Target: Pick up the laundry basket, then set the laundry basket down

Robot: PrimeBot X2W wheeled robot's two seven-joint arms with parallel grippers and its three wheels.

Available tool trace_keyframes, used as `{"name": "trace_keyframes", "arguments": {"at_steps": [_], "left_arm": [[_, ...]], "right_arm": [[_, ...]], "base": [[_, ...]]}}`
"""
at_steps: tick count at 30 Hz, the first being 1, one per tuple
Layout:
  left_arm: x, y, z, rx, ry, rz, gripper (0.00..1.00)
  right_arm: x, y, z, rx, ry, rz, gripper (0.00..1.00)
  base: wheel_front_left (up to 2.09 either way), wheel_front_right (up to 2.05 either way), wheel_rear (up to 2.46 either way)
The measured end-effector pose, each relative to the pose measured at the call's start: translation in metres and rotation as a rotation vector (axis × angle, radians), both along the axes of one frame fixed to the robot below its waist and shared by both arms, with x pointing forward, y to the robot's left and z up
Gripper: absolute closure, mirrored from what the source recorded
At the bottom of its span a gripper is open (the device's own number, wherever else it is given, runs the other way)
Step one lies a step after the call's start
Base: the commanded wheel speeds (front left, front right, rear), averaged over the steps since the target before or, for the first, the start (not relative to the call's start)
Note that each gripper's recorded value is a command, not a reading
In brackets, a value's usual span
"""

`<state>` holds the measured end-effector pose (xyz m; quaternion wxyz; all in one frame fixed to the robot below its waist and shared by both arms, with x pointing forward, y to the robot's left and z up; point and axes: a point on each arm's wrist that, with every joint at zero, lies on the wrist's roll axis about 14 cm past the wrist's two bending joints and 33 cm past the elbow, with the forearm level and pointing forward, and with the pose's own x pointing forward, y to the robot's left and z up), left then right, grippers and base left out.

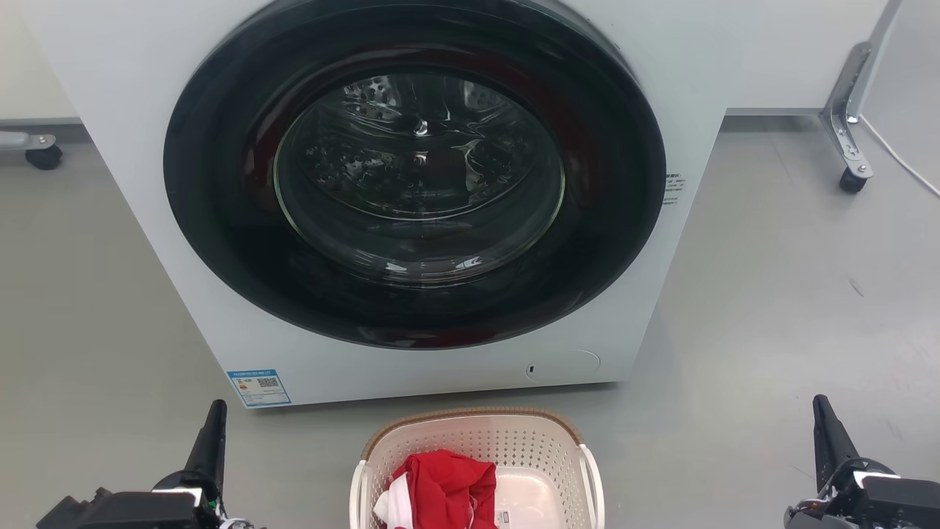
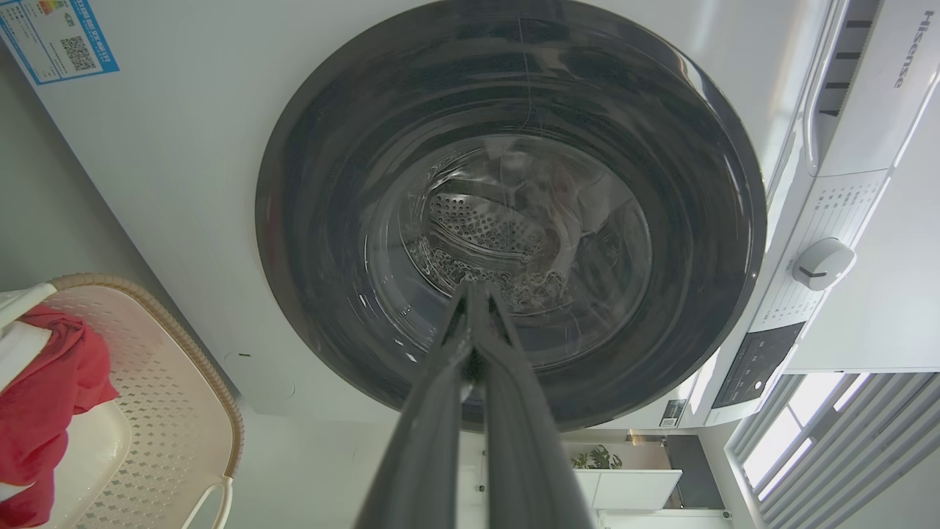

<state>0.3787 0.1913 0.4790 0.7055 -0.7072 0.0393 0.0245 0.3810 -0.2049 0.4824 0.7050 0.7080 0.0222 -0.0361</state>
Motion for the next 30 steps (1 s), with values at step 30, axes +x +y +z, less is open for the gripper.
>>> {"name": "trace_keyframes", "arguments": {"at_steps": [30], "left_arm": [[0.0,0.0,0.0,0.0,0.0,0.0,1.0]], "right_arm": [[0.0,0.0,0.0,0.0,0.0,0.0,1.0]], "base": [[0.0,0.0,0.0]]}}
